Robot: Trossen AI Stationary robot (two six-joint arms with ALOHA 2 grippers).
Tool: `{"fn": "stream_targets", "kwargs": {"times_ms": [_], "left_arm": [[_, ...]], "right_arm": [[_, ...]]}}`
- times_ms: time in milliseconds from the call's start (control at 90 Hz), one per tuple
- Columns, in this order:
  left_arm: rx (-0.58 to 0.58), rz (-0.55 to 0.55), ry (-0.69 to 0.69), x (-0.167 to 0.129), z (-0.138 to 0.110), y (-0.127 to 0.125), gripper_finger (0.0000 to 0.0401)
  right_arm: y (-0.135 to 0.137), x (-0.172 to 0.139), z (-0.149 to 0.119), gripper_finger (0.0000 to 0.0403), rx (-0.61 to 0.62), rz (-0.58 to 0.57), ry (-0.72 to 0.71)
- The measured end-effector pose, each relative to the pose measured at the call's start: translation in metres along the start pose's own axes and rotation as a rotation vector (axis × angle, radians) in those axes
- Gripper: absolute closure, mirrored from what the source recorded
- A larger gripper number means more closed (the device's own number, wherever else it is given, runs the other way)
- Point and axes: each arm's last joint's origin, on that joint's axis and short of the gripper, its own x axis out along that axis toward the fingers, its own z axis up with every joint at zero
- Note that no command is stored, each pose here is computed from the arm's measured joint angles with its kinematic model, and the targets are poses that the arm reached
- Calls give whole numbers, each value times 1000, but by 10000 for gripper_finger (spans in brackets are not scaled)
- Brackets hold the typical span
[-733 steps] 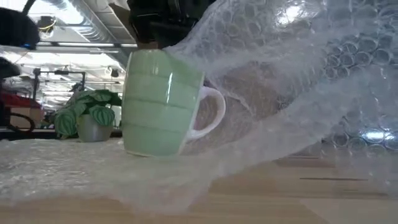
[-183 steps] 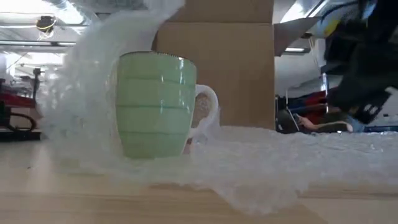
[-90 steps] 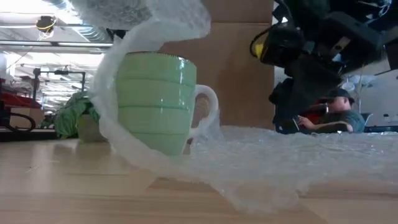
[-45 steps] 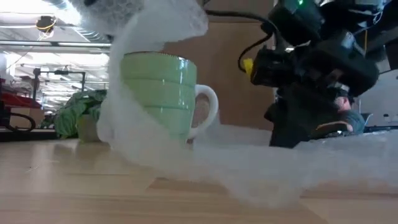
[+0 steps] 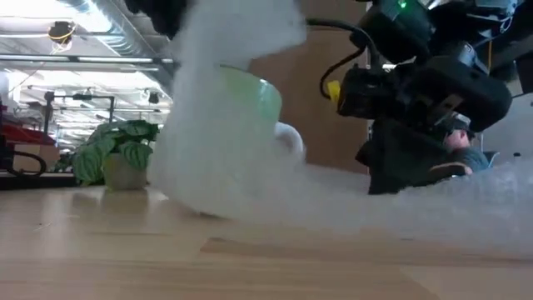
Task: Wrap mug
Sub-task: Wrap the green mug in bubble wrap
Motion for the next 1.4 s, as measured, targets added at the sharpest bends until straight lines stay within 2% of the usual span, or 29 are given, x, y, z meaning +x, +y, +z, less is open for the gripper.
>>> {"fn": "stream_targets", "kwargs": {"times_ms": [100,267,344,633,933,1078,1178,1267,1400], "left_arm": [[-19,-43,41,5,-3,0,401],[-30,-93,10,2,1,-3,389],[-42,-120,-1,-1,4,-4,373],[-91,-83,-9,2,9,9,294],[93,-83,-270,-1,41,25,254],[99,-54,-327,-16,52,36,253],[97,-58,-334,-40,55,36,253],[63,-77,-298,-64,52,33,253],[-33,-107,-170,-87,35,24,253]], "right_arm": [[0,0,0,400,-1,1,-1],[0,0,0,402,-1,0,0],[0,0,0,402,-1,0,1],[0,0,0,403,-9,-1,2],[0,0,0,403,-27,-1,3],[0,0,-1,403,-26,-2,6],[-1,0,-1,403,-27,-3,8],[-1,0,-1,403,-30,-3,8],[-1,0,-1,403,-33,-3,8]]}}
